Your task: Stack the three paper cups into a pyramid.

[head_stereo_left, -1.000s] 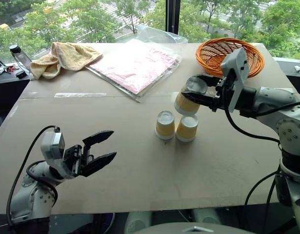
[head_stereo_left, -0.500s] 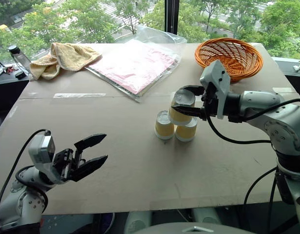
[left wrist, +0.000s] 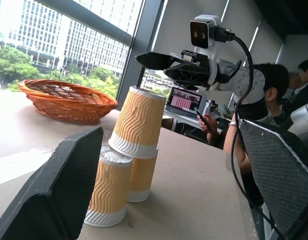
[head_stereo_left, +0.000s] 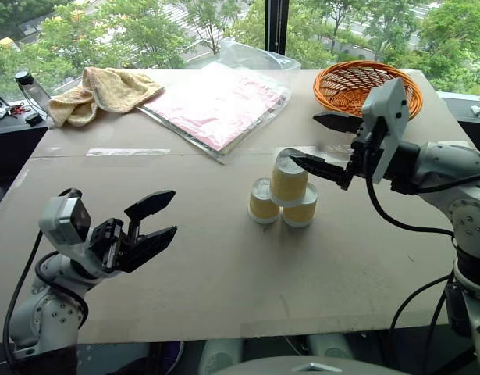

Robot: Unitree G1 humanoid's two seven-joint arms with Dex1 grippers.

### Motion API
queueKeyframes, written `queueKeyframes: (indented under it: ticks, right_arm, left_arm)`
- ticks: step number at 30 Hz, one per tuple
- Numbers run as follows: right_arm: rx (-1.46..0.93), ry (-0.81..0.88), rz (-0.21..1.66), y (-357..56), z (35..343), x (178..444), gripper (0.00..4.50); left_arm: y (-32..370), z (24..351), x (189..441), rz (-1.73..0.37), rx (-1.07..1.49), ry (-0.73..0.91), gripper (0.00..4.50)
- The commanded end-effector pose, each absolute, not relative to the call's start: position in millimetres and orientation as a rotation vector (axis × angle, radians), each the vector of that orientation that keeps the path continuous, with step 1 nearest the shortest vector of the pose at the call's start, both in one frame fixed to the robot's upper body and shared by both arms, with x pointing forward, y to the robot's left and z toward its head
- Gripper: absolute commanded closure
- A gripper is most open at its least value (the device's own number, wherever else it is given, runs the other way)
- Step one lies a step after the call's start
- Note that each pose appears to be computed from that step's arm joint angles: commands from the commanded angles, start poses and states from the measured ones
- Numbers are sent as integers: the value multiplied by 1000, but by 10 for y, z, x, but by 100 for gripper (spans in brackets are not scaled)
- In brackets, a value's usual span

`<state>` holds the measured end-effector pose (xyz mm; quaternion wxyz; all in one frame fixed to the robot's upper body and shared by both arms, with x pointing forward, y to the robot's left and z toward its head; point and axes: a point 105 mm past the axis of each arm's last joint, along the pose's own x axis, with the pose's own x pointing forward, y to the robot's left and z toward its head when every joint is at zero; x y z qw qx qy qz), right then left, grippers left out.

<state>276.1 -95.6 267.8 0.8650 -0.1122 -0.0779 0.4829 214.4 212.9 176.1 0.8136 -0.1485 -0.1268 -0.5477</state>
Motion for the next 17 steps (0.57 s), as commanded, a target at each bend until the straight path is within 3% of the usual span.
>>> queueKeyframes:
  ticks: [1,3,11,17]
  right_arm:
    - [-268,-222,994,-1184,2715,2545,9]
    - [-275,-198,969,-1322,2614,2482,9]
    - [-281,118,733,-2232,1556,2026,9]
    - [-273,180,684,-2403,1254,1818,9]
  left_arm:
    - [2114,1685,2174,-1132,-295,-229,0]
    - [2110,1607,2208,-1102,-280,-180,0]
    - [2153,1275,2238,-957,-182,6,0]
    - [2102,1129,2226,-958,-90,91,0]
